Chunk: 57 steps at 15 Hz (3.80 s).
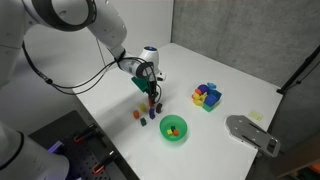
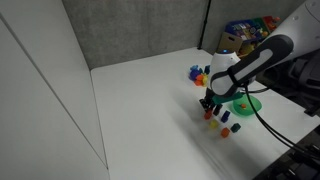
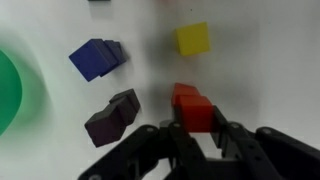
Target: Put a small orange block in the bowl
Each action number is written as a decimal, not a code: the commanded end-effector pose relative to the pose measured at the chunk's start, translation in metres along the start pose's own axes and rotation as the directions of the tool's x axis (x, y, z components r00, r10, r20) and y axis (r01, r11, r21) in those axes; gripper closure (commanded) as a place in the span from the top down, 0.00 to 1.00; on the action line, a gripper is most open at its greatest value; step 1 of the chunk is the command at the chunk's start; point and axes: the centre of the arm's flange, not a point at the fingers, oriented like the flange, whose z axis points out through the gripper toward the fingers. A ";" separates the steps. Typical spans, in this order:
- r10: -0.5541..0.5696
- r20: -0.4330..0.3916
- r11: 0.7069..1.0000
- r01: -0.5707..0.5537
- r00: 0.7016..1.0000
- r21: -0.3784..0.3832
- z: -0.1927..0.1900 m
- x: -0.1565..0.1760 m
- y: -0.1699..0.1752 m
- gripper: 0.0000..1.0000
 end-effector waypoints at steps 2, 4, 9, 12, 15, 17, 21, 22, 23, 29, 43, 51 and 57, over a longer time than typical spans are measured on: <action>0.014 -0.006 1.000 -0.014 1.000 0.011 -0.028 0.008 0.003 0.09; 0.021 -0.011 1.000 -0.021 1.000 0.019 -0.043 0.012 0.009 0.09; 0.091 -0.009 0.996 -0.090 0.996 0.013 -0.067 0.024 0.057 0.09; 0.153 0.010 0.988 -0.153 0.988 0.003 -0.079 0.026 0.103 0.09; 0.220 0.019 0.976 -0.219 0.975 -0.015 -0.085 0.022 0.148 0.09; 0.264 0.025 0.964 -0.264 0.964 -0.025 -0.080 0.017 0.178 0.09; 0.333 0.031 0.942 -0.331 0.942 -0.062 -0.054 0.005 0.226 0.09; 0.340 0.033 0.939 -0.337 0.940 -0.073 -0.045 0.004 0.235 0.09; 0.347 0.027 0.935 -0.344 0.937 -0.082 -0.039 0.003 0.243 0.09; 0.347 0.007 0.934 -0.344 0.938 -0.096 0.001 0.004 0.254 0.09; 0.263 0.024 0.965 -0.262 0.965 -0.028 -0.041 0.001 0.214 1.00; 0.076 0.100 0.995 -0.082 0.992 0.061 -0.132 -0.019 0.145 1.00; -0.041 0.135 0.998 0.034 0.990 0.054 -0.189 -0.074 0.114 1.00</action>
